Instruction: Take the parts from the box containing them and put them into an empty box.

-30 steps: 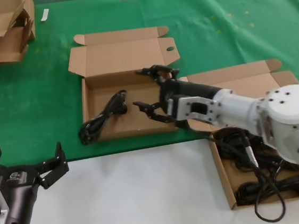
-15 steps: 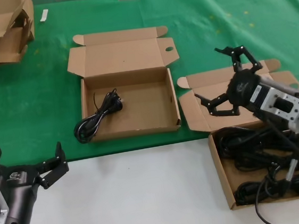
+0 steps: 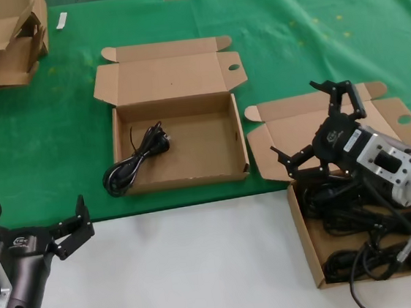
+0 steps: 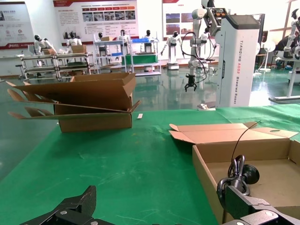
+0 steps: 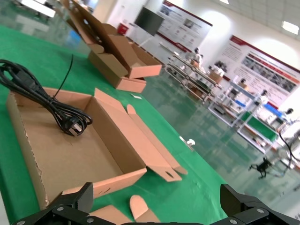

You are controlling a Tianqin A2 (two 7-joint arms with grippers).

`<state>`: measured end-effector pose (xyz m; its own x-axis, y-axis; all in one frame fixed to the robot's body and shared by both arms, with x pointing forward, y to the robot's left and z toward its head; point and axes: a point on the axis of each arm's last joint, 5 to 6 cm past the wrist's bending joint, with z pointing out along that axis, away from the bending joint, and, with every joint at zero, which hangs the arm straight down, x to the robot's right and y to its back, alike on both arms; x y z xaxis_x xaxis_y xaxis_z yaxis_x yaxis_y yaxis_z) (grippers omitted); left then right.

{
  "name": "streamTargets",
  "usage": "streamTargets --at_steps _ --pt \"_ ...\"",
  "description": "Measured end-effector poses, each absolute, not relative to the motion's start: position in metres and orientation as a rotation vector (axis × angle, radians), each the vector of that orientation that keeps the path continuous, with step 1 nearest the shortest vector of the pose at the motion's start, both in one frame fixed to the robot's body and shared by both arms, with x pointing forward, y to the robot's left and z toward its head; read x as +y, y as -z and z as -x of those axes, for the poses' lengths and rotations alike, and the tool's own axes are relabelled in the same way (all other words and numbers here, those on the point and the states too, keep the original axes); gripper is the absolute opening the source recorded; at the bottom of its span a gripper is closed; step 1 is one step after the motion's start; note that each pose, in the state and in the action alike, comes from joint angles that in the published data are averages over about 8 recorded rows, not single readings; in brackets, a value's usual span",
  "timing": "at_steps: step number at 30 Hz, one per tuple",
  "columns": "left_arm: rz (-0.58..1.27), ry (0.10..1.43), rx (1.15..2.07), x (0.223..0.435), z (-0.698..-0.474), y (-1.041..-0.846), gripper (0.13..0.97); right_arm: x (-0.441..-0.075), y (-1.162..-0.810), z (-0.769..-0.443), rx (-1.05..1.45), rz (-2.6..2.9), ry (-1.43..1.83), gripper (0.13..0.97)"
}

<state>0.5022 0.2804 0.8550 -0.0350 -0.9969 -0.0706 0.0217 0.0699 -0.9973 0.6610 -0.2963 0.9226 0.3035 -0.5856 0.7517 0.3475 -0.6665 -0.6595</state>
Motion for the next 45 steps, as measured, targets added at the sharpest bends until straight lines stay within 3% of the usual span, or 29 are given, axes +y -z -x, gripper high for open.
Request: streamTargets --at_steps 7,45 --pt "1.125 1.193 1.253 0.28 -0.502 -0.855 0.966 -0.294 -0.91 -0.647 0.327 1.746 1.453 0.956" --pt "1.125 1.193 1.253 0.28 -0.502 -0.855 0.966 -0.283 -0.864 -0.557 0.9 1.461 1.312 0.966"
